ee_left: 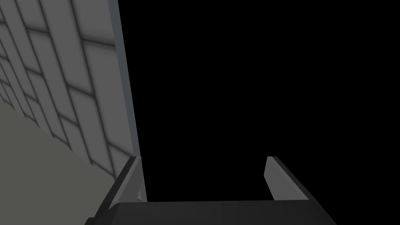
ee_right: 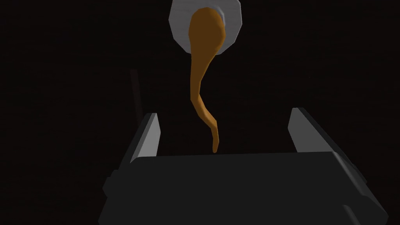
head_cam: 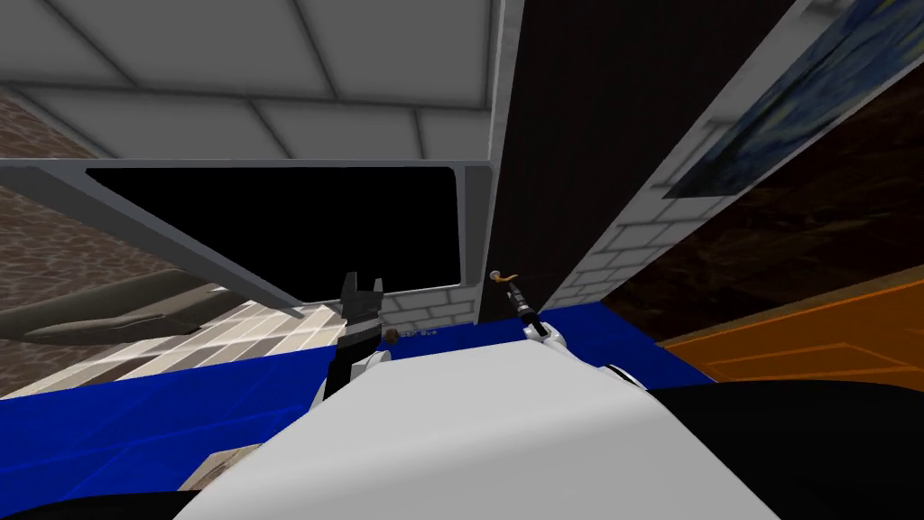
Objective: Pull the door open
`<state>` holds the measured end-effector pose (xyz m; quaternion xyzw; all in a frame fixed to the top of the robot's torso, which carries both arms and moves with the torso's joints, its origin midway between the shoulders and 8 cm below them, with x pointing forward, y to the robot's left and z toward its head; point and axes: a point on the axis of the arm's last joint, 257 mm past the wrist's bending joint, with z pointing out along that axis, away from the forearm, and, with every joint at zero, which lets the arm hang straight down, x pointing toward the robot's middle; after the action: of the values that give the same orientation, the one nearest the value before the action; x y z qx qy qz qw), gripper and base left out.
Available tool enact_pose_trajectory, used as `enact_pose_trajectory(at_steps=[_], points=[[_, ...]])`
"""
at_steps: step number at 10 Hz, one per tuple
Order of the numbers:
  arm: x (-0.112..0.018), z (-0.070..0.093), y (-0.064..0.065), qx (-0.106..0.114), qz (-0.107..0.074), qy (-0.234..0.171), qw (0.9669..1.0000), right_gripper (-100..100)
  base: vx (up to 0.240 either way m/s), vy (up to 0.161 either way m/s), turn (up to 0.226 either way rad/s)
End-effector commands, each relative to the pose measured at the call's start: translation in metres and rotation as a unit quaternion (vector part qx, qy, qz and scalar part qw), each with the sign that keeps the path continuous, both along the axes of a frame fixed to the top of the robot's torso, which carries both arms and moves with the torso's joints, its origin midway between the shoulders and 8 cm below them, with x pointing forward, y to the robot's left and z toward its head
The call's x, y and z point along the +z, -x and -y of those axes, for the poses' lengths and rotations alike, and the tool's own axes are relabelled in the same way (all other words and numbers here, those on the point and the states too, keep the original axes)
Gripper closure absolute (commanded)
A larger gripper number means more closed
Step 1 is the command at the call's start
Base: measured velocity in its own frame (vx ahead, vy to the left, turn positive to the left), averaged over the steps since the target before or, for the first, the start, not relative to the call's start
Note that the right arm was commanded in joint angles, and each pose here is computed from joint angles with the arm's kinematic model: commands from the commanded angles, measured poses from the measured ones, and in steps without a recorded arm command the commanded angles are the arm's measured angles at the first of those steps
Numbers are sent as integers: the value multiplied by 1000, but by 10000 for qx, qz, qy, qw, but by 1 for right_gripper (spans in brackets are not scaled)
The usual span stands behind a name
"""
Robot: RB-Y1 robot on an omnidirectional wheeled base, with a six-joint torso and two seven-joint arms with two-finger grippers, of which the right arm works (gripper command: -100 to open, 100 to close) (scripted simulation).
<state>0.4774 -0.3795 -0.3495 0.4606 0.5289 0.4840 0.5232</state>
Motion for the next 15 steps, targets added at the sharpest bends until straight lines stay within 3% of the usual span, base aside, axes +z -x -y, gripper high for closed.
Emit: enact_pose_trajectory(at_steps=[1, 6, 9, 11, 12, 15], points=[[1, 18, -1, -260, -2, 11, 9997, -100, 12, -33, 327], [0, 64, 2, -921, -13, -7, 9957, -100, 15, -48, 306], [-4, 92, 7, -1345, -49, -47, 9909, -100, 11, -56, 264], [-3, 91, 6, -1347, -54, -50, 9909, -100, 7, -36, 78], [-3, 91, 6, -1347, -54, -50, 9909, 100, -1, 2, -18], [-3, 91, 6, -1347, -54, -50, 9909, 100, -2, 3, -6]])
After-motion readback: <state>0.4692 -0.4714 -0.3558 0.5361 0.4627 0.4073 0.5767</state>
